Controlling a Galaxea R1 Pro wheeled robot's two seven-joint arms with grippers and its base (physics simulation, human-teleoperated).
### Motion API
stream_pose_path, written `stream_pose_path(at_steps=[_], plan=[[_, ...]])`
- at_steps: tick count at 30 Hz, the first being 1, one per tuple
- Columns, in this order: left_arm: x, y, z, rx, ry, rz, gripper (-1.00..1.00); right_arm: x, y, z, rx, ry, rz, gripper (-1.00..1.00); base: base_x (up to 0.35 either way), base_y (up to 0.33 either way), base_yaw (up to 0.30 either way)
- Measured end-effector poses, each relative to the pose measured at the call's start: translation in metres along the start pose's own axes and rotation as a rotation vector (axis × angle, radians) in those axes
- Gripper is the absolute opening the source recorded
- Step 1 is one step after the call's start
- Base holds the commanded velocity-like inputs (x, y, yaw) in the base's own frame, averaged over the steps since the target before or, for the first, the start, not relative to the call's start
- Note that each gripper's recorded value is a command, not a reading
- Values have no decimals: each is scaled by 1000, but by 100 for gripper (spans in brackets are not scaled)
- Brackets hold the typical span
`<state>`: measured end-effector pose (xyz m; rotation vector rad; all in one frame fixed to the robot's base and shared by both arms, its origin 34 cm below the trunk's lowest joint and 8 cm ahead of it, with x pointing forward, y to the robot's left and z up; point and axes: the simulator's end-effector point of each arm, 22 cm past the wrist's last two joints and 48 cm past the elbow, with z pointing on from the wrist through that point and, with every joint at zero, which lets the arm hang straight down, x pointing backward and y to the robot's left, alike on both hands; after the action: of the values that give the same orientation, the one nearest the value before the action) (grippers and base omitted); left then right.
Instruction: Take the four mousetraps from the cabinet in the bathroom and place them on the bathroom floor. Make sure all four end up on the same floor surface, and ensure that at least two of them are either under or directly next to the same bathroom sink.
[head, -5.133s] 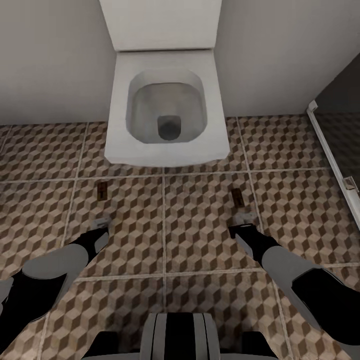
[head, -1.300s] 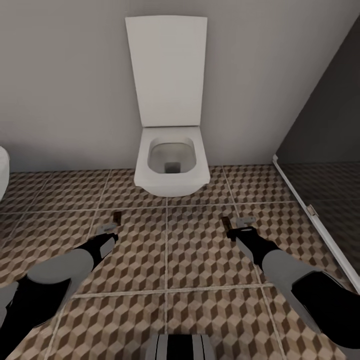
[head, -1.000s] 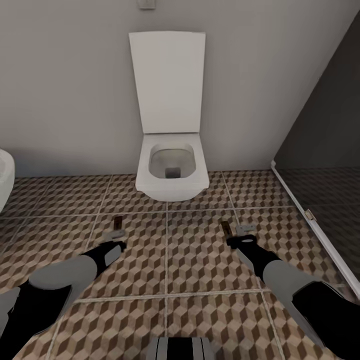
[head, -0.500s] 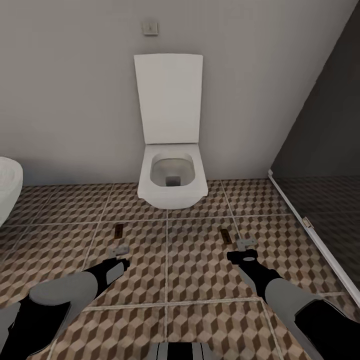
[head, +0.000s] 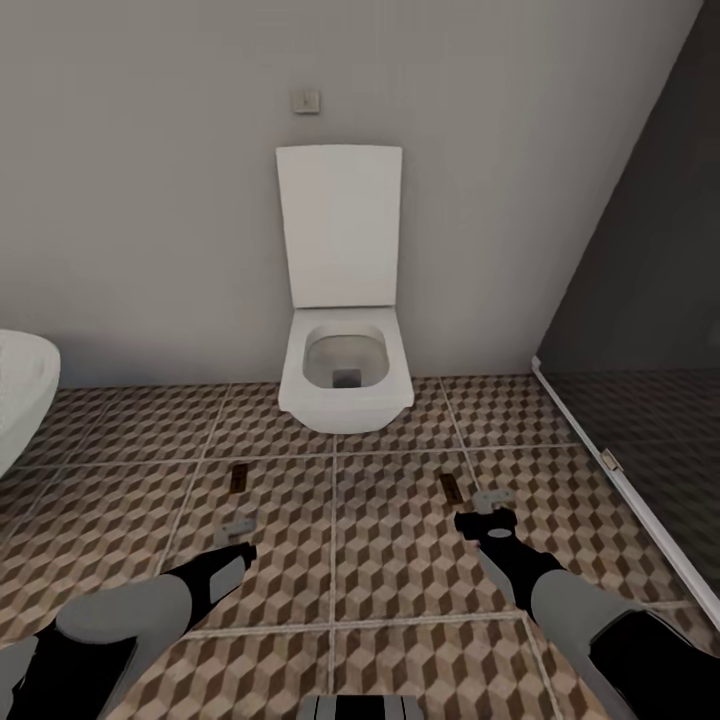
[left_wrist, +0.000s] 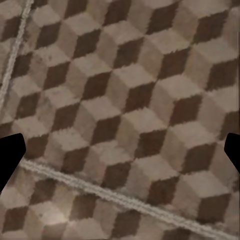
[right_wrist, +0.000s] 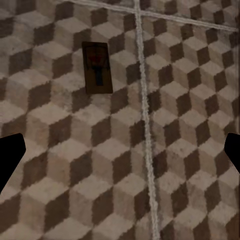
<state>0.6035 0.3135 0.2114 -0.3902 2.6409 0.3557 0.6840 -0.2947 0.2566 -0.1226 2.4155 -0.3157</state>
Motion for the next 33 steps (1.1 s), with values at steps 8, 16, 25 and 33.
stream_pose_path(at_steps=[8, 16, 25, 33], plan=[[-13, 1, -11, 6, -48, -15, 100, -5, -6, -11, 8, -17, 1, 100, 0, 0, 0], [-13, 6, -21, 7, -63, -21, 100, 12, -10, -23, 14, -35, 6, 100, 0, 0, 0], [37, 19, -28, -3, -18, -5, 100, 53, -8, -42, 12, -44, 9, 100, 0, 0, 0], [69, 31, -34, -12, 8, 4, 100, 89, -7, -58, 11, -15, 2, 100, 0, 0, 0]])
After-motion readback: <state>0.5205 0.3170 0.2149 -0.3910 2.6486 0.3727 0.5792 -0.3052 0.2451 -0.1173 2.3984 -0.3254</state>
